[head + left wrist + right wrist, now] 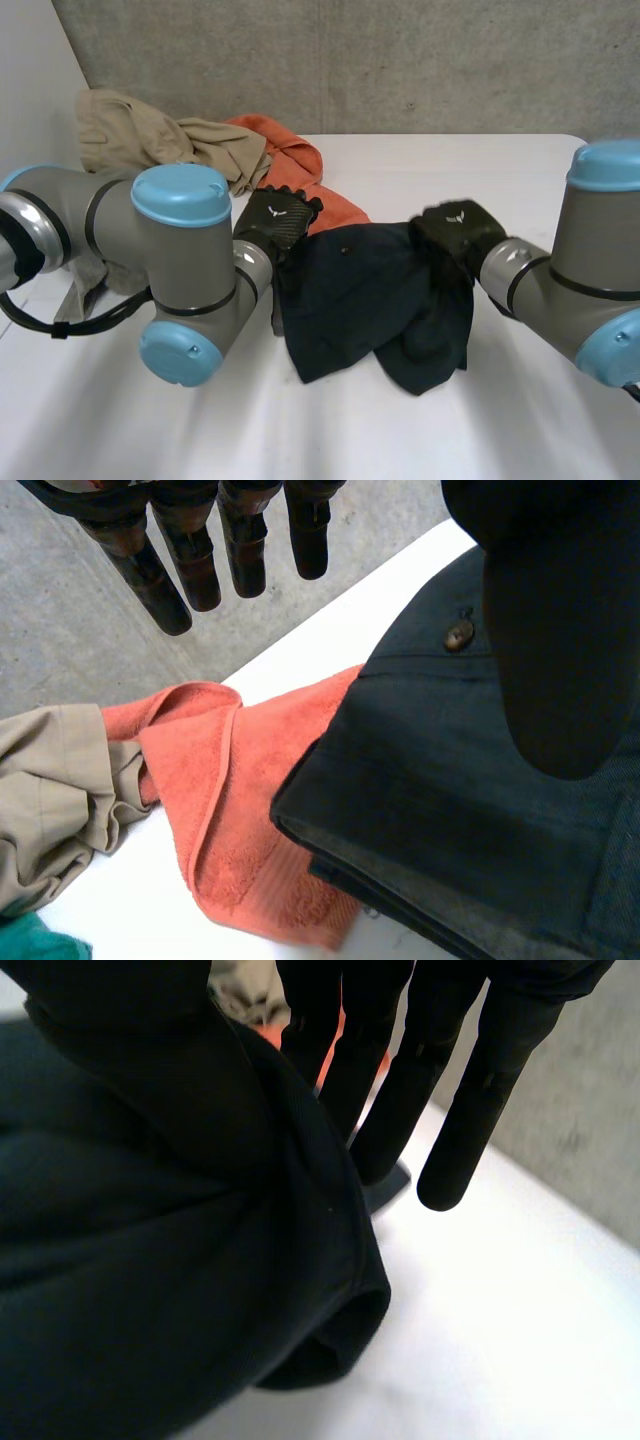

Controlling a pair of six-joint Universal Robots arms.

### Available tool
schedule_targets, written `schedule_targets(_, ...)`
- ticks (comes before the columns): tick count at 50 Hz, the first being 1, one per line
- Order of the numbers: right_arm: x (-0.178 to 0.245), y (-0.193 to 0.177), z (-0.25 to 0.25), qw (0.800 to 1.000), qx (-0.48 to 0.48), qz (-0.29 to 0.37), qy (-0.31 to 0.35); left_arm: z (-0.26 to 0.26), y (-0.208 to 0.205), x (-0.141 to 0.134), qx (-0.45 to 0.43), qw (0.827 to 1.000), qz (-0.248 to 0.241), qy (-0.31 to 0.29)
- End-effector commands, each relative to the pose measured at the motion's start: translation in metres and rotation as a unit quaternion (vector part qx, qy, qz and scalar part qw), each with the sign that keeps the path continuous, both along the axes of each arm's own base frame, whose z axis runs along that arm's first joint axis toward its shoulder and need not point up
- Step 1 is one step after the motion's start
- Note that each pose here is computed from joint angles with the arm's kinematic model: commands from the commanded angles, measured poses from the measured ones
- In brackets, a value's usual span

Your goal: Fold the laundry.

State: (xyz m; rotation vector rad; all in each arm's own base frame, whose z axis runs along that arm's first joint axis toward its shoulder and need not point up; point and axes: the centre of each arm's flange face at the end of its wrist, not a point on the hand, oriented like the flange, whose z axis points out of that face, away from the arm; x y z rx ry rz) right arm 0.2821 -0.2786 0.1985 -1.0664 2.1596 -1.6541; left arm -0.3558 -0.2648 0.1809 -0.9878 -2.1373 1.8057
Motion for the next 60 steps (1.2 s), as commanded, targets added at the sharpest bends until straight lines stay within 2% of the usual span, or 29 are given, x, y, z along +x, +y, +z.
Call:
schedule_targets(1, 0.017, 0.041, 0.077, 0.993, -0.083, 0.055, -0.068, 0.002, -0.016, -0.006, 0.002, 1.0, -0.022, 0.015)
schedule_targets(9, 0.03, 0.065, 0.086, 0.989, -0.083, 0.097, -0.077, -0.027, -0.011, -0.021, 0.057, 0.997, -0.039, -0.018)
schedule_targets(14, 0.03, 0.068, 0.08, 0.989, -0.094, 0.102, -0.056, -0.03, -0.016, -0.018, 0.059, 0.998, -0.002, -0.032)
schedule_targets(19, 0.019, 0.051, 0.068, 0.992, -0.097, 0.076, -0.016, 0.02, -0.035, 0.002, -0.006, 0.997, 0.076, -0.005)
schedule_targets(23, 0.01, 0.044, 0.066, 0.994, -0.093, 0.057, 0.01, 0.078, -0.043, 0.005, -0.095, 0.991, 0.075, 0.058)
schedule_targets(27, -0.004, 0.033, 0.072, 0.995, -0.095, 0.017, 0.008, 0.147, -0.04, 0.004, -0.212, 0.968, 0.052, 0.122)
schedule_targets(28, -0.01, 0.029, 0.077, 0.995, -0.095, -0.001, 0.0, 0.177, -0.036, 0.004, -0.264, 0.952, 0.044, 0.148)
schedule_targets(30, -0.017, 0.025, 0.081, 0.995, -0.095, -0.019, -0.009, 0.202, -0.031, 0.004, -0.303, 0.936, 0.039, 0.172)
schedule_targets(31, -0.025, 0.02, 0.085, 0.995, -0.093, -0.04, -0.023, 0.224, -0.024, 0.003, -0.339, 0.919, 0.03, 0.198)
schedule_targets(33, -0.035, 0.014, 0.091, 0.993, -0.092, -0.064, -0.039, 0.248, -0.012, -0.001, -0.375, 0.898, 0.009, 0.23)
schedule_targets(36, -0.046, 0.009, 0.095, 0.991, -0.089, -0.086, -0.054, 0.261, -0.001, -0.009, -0.389, 0.885, -0.021, 0.253)
schedule_targets(37, -0.052, 0.006, 0.097, 0.989, -0.087, -0.098, -0.062, 0.262, 0.006, -0.015, -0.386, 0.882, -0.045, 0.265)
schedule_targets(43, -0.077, -0.006, 0.1, 0.983, -0.085, -0.143, -0.075, 0.228, 0.021, -0.046, -0.311, 0.893, -0.145, 0.291)
schedule_targets(47, -0.098, -0.019, 0.096, 0.978, -0.087, -0.178, -0.073, 0.163, 0.036, -0.076, -0.192, 0.91, -0.218, 0.296)
schedule_targets(50, -0.107, -0.025, 0.094, 0.975, -0.088, -0.191, -0.071, 0.124, 0.05, -0.092, -0.123, 0.914, -0.256, 0.288)
schedule_targets(51, -0.112, -0.03, 0.091, 0.974, -0.087, -0.2, -0.069, 0.096, 0.063, -0.101, -0.079, 0.916, -0.279, 0.278)
schedule_targets(55, -0.122, -0.039, 0.08, 0.972, -0.076, -0.213, -0.058, 0.046, 0.081, -0.113, -0.021, 0.922, -0.3, 0.242)
schedule_targets(60, -0.124, -0.041, 0.066, 0.978, -0.059, -0.199, -0.035, 0.055, 0.077, -0.106, -0.061, 0.935, -0.268, 0.222)
